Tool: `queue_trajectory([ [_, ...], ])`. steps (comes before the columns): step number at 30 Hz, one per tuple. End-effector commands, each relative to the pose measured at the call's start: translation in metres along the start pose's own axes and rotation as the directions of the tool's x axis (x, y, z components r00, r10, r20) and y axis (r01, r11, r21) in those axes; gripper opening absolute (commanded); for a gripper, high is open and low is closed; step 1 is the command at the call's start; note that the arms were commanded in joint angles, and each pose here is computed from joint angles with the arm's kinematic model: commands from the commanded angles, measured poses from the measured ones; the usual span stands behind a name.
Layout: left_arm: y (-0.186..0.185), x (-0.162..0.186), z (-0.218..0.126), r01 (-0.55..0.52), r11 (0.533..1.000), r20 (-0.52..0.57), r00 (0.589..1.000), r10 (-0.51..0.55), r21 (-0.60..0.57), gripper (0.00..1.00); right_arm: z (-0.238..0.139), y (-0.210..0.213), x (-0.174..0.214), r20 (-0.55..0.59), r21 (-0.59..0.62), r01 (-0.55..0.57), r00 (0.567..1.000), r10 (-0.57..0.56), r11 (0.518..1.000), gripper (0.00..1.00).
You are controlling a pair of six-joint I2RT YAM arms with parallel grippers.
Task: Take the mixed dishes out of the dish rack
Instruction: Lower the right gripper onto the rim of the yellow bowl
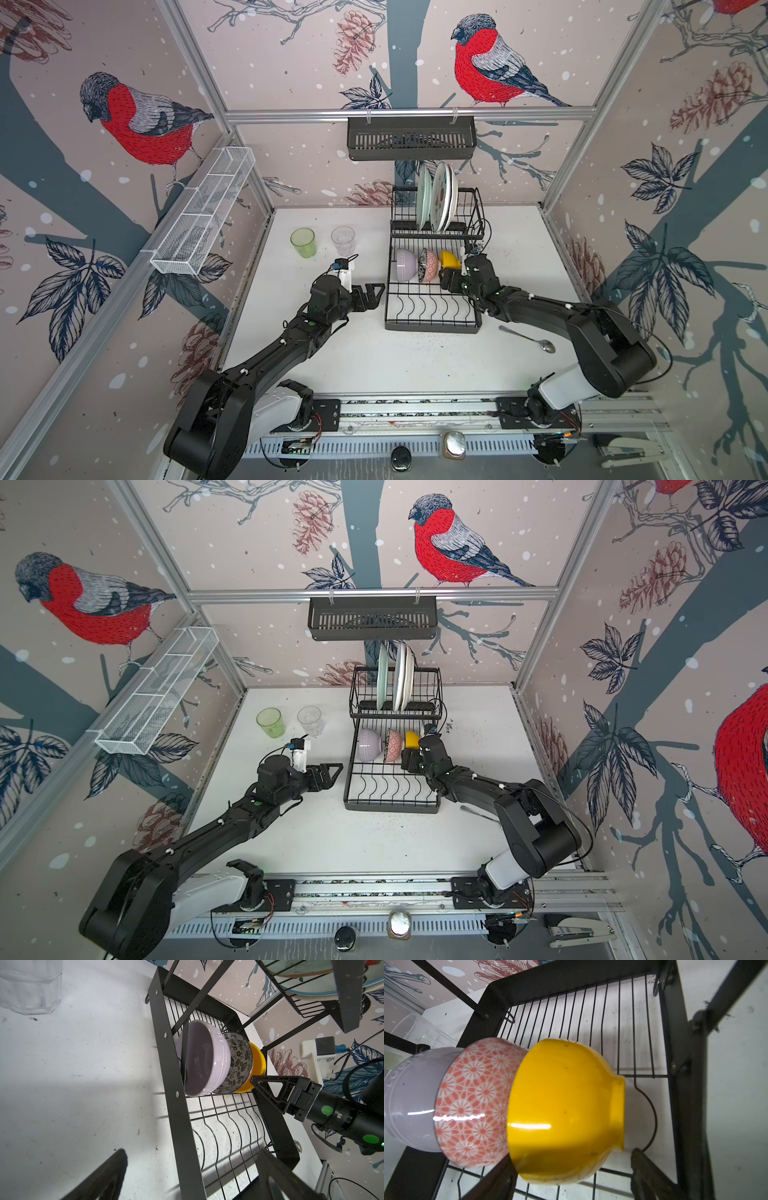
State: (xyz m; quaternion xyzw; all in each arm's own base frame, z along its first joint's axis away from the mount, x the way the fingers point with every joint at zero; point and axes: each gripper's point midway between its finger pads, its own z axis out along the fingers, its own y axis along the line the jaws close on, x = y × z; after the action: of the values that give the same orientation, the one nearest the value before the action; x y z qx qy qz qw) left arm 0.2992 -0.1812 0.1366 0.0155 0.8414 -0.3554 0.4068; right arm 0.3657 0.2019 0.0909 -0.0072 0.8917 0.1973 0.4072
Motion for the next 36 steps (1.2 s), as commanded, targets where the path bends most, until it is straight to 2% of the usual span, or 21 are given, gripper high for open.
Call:
queue_trajectory([
  [1, -0.007, -0.010, 0.001, -0.013, 1.000, 0.033, 0.999, 0.012, 0.028, 0.97, 0.002, 0.003, -0.010, 0.036, -0.007, 0.019, 0.999, -0.019, 1.000, 0.84],
  [9, -0.009, -0.009, 0.003, -0.013, 0.999, 0.028, 1.000, 0.012, 0.038, 0.97, 0.005, -0.001, -0.013, 0.052, 0.018, 0.040, 0.998, -0.040, 0.999, 0.82],
  [24, -0.009, -0.008, 0.004, -0.018, 0.999, 0.027, 0.999, 0.017, 0.039, 0.97, 0.014, 0.002, -0.013, 0.053, -0.005, 0.074, 0.996, -0.073, 0.997, 0.73],
  [36, -0.008, -0.004, 0.008, -0.013, 0.999, 0.010, 1.000, 0.012, 0.041, 0.97, 0.012, -0.003, -0.014, 0.083, 0.007, 0.052, 0.995, -0.053, 0.999, 0.70],
])
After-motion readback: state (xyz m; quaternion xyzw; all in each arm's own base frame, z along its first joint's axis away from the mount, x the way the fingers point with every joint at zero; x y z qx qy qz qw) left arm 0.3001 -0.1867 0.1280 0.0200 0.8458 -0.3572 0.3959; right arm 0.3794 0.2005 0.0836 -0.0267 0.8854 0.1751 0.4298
